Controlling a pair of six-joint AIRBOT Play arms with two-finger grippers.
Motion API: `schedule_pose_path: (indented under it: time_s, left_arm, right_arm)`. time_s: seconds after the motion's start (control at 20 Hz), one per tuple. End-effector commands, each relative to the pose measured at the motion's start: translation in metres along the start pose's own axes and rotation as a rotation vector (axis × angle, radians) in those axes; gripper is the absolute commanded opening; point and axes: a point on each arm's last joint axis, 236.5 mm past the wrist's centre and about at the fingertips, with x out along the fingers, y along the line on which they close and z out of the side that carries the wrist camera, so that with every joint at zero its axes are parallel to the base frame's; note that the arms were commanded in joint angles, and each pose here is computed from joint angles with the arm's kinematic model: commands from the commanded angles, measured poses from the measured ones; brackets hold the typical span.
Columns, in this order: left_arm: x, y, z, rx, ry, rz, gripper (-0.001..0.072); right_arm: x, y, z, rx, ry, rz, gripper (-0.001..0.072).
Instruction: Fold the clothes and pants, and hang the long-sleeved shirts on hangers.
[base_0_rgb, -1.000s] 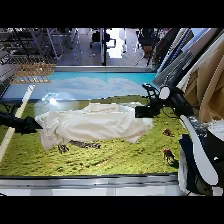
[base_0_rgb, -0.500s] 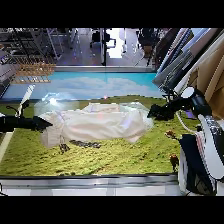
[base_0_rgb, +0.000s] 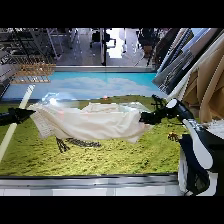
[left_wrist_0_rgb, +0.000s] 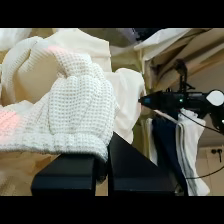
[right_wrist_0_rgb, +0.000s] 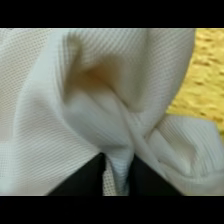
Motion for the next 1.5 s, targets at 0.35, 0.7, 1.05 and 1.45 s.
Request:
schedule_pose_path:
  time_s: [0.35,0.7,1.05,1.45]
  left_arm:
    - [-0.080,-0.075,0.113,0.041,-0.296,-0.010,0.0013]
    - [-0.092,-0.018,0.088,-0.012,-0.147,0.330,0.0013]
    - [-0.152,0.050,0.066,-0.068,-0.114,0.641,0.0014]
    - [-0.169,0.053,0.064,-0.087,-0.139,0.650,0.0016]
  right_arm:
    - [-0.289,0.086,0.134,-0.453,-0.644,-0.363,0.0021]
    - [-0.147,0.160,-0.060,-0.536,0.127,-0.035,0.0032]
    - [-0.082,0.088,-0.076,-0.447,0.202,-0.268,0.0470]
    - [-0.086,-0.092,-0.010,0.366,-0.187,-0.134,0.0467]
